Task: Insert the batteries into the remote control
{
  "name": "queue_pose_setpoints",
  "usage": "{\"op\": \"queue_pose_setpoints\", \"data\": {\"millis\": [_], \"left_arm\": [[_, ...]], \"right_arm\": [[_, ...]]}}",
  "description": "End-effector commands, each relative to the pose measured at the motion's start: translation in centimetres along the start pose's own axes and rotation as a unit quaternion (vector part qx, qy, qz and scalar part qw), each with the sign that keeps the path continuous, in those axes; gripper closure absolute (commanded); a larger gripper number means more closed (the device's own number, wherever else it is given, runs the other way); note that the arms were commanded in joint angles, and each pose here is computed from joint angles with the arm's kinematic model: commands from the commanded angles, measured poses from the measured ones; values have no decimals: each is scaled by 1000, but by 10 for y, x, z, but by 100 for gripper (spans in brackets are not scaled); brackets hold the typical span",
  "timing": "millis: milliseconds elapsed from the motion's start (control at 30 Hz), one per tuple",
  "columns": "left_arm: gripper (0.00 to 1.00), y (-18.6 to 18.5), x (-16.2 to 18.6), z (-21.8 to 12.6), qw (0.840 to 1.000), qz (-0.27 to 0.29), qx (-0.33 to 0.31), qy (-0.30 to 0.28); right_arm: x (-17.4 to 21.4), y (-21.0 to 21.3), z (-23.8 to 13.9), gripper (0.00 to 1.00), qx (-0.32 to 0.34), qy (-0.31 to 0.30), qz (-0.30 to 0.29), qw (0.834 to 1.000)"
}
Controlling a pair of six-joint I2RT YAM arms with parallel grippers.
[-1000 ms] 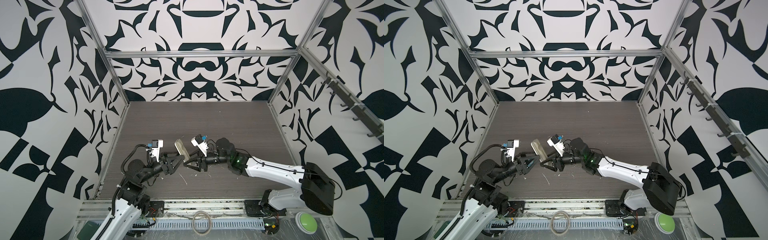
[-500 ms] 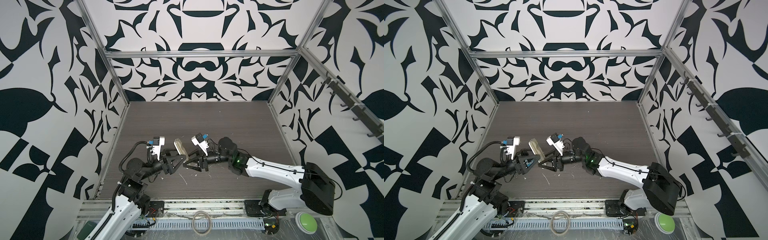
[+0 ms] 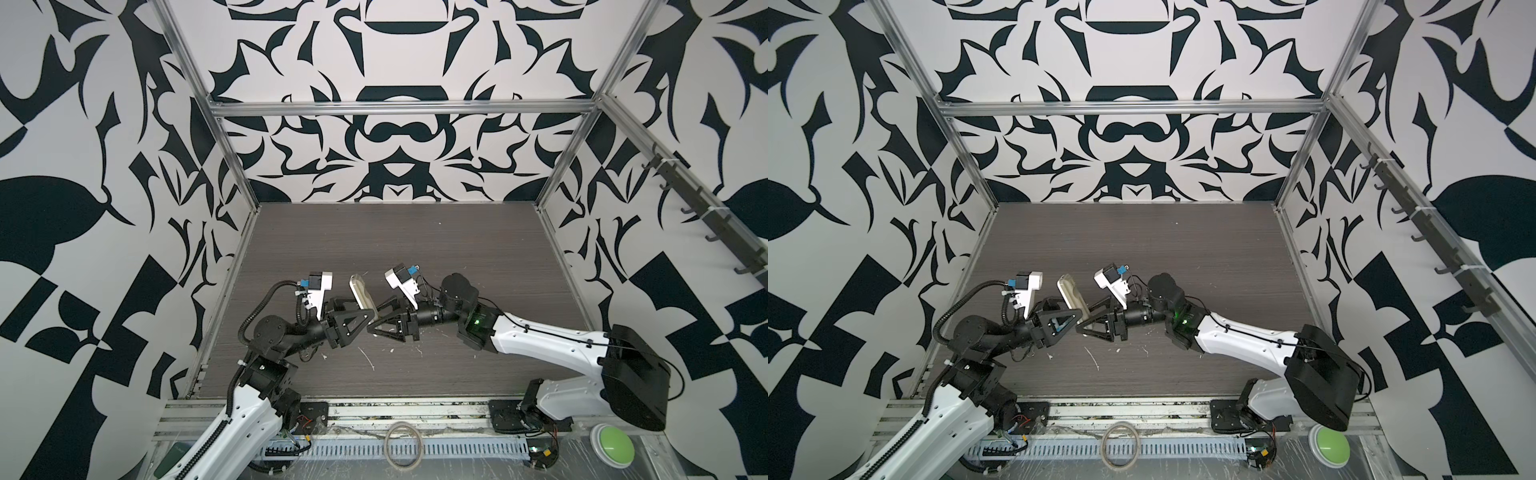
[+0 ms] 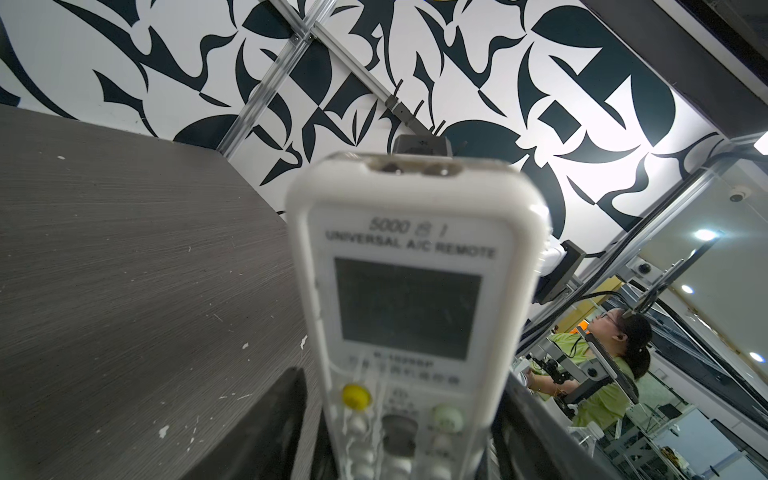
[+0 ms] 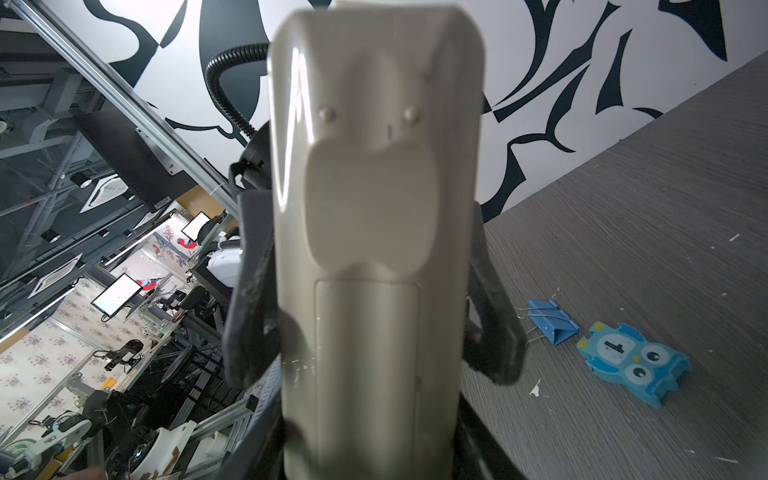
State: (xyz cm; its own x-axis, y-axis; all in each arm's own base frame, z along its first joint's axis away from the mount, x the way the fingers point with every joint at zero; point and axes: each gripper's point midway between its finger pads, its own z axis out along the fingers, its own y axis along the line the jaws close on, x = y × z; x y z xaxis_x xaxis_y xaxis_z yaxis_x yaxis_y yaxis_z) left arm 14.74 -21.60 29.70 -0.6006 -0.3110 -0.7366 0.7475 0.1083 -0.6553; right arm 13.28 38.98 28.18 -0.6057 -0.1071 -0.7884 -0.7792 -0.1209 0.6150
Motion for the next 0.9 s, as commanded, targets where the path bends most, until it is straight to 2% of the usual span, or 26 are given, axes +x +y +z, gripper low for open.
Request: {"op": "queue_pose_setpoints", "data": {"millis": [0, 133, 333, 533, 600, 667, 800, 867], "left_arm": [[29, -21, -10, 0, 999, 29, 25, -4], [30, -24, -11, -2, 999, 36, 27, -6], [41, -26, -14, -2, 999, 35, 25, -8], [63, -26, -16, 0, 999, 32, 25, -8], [68, -26, -17, 0, 999, 29, 25, -8], [72, -25, -16, 1, 999, 27, 23, -7], [76, -22, -17, 2, 999, 25, 18, -9], [77, -19, -17, 2, 1000, 24, 12, -11]], "right_arm": [[-15, 16, -1, 100, -29, -19, -32, 999], [-13, 17, -1, 100, -34, -15, -36, 999], [-10, 16, -2, 100, -33, -12, -36, 999], [-11, 18, -2, 100, -36, -12, -40, 998], [-10, 17, -2, 98, -34, -11, -40, 999], [-9, 14, -1, 88, -30, -8, -36, 999], [-8, 12, 0, 52, -28, -3, -34, 999], [-5, 9, 0, 40, -20, 2, -33, 999]]}}
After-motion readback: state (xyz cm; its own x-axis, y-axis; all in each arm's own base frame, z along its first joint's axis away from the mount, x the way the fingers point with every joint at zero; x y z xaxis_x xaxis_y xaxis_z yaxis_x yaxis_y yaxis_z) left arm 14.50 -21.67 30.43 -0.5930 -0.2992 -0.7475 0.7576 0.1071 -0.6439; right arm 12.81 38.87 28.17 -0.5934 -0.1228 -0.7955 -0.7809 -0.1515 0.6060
